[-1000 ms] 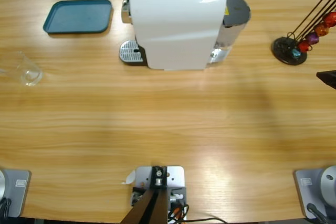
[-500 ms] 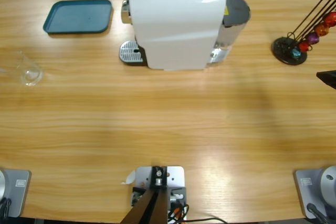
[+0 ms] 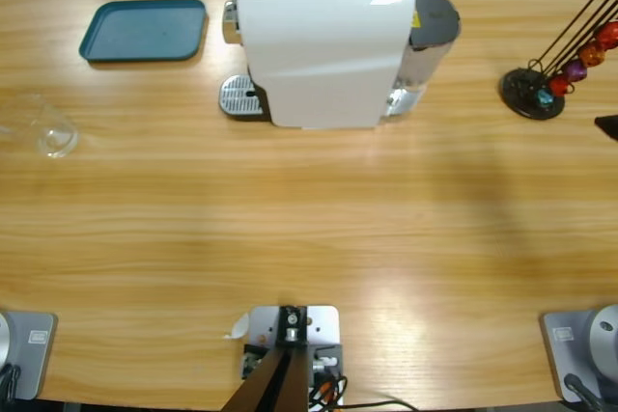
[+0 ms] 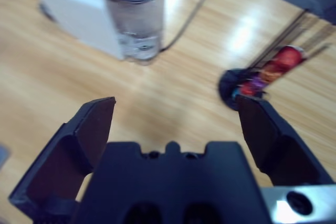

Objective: Pour coffee

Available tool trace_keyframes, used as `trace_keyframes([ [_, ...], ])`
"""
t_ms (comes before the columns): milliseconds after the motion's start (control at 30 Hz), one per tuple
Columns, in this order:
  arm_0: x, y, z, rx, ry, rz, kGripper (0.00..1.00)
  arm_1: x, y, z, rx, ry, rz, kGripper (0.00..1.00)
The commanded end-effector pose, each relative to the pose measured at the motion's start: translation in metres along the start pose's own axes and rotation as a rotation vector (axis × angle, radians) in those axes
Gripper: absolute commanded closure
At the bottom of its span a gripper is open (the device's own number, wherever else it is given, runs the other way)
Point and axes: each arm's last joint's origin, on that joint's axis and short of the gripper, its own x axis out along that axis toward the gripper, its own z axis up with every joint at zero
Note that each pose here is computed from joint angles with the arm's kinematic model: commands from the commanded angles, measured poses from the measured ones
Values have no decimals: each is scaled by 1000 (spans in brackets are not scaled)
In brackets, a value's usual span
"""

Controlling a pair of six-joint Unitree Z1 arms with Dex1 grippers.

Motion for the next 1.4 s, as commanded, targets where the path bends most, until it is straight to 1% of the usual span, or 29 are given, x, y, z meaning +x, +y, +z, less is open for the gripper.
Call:
trace_keyframes([
  [33, -64, -22, -66, 320, 181, 181, 13, 47, -19, 7, 174, 10, -334, 105],
  [67, -78, -23, -80, 343, 240, 243, 13, 54, -23, 1, 215, 8, -375, 115],
  [100, -90, -22, -90, 353, 281, 277, 11, 58, -26, -3, 249, -17, -410, 115],
  [133, -102, -21, -99, 354, 313, 294, 9, 60, -27, -6, 280, -50, -449, 115],
  [167, -114, -20, -108, 357, 338, 306, 9, 61, -28, -10, 295, -60, -479, 115],
  [200, -126, -19, -115, 362, 353, 316, 9, 64, -29, -14, 306, -49, -503, 115],
  [267, -148, -19, -127, 360, 366, 335, 9, 72, -28, -29, 316, -30, -526, 115],
  [333, -163, -17, -136, 354, 379, 347, 9, 74, -26, -33, 332, -73, -480, 117],
  [367, -166, -16, -140, 352, 387, 350, 8, 78, -24, -33, 327, -71, -445, 147],
  [400, -168, -15, -145, 349, 399, 353, 9, 83, -23, -34, 314, -60, -419, 205],
  [467, -169, -11, -152, 345, 421, 358, 9, 92, -22, -34, 306, -59, -402, 211],
  [533, -169, -10, -156, 346, 434, 359, 8, 104, -23, -35, 314, -55, -403, 211],
  [700, -170, -9, -159, 351, 445, 360, 6, 126, -33, -36, 358, -42, -416, 211],
  [800, -169, -8, -160, 347, 450, 361, 9, 129, -38, -36, 378, -59, -422, 211],
  [900, -168, -7, -161, 342, 458, 364, 9, 131, -43, -35, 402, -103, -400, 211],
  [967, -168, -7, -162, 342, 458, 364, 9, 133, -44, -34, 402, -106, -386, 247],
  [1000, -168, -6, -162, 342, 459, 364, 9, 134, -45, -34, 402, -103, -381, 284],
  [1033, -168, -6, -163, 342, 460, 364, 9, 135, -45, -34, 399, -102, -379, 347],
  [1067, -169, -6, -163, 341, 460, 364, 9, 136, -46, -34, 396, -102, -379, 367],
  [1400, -168, -6, -163, 341, 464, 365, 9, 141, -51, -34, 406, -90, -393, 373],
])
